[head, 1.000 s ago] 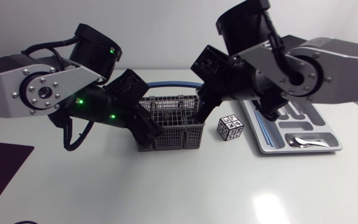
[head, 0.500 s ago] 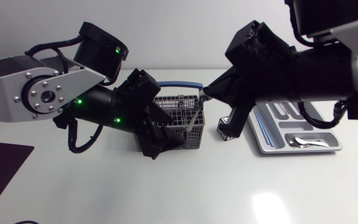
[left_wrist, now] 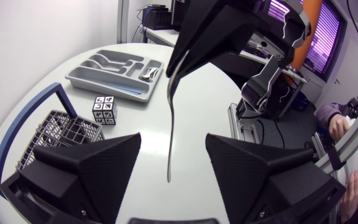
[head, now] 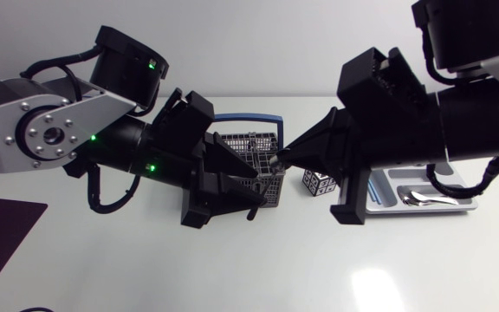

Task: Transfer all utensils from the basket to the drawer tray.

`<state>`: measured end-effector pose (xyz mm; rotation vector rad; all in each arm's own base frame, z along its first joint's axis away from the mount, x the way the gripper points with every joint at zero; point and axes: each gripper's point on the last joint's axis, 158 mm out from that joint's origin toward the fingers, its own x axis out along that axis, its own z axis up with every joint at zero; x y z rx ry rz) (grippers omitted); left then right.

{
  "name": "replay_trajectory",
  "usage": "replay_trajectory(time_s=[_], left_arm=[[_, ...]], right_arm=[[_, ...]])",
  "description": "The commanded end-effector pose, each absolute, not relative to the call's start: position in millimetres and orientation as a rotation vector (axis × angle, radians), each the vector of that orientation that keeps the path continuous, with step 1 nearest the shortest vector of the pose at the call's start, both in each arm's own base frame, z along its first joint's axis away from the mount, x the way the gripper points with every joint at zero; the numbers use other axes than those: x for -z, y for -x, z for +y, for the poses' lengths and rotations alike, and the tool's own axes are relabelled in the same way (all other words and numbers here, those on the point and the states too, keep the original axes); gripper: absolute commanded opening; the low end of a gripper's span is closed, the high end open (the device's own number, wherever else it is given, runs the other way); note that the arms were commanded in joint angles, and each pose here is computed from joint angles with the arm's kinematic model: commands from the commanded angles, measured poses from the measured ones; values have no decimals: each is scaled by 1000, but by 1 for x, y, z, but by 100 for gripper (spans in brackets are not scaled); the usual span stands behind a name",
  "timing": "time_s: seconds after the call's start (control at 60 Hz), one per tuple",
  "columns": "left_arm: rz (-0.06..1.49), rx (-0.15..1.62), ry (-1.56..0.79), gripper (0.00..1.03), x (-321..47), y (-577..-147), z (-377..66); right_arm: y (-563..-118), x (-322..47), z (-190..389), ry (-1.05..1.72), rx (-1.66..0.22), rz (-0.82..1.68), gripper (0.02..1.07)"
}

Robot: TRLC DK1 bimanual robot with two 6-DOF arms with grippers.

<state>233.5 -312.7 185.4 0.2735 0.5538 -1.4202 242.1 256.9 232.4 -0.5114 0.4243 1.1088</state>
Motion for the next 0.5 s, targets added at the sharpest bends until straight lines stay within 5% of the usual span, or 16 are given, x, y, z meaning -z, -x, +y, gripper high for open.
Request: replay_trajectory(time_s=[0.0,0.15,0.317,0.483], left_arm=[[549,1458,-280,52,-180,-222,-310],[552,1480,-278,38,-178,-216,-311],[554,1488,-277,36,-176,-214,-313],[551,1508,-283,23,-175,-209,-315]], right_arm=[[-239,-233,253,460,-1115,446,8],[-236,-237,255,417,-1147,455,8],[-234,-239,257,391,-1164,463,8],[-235,-241,257,364,-1173,468,8]])
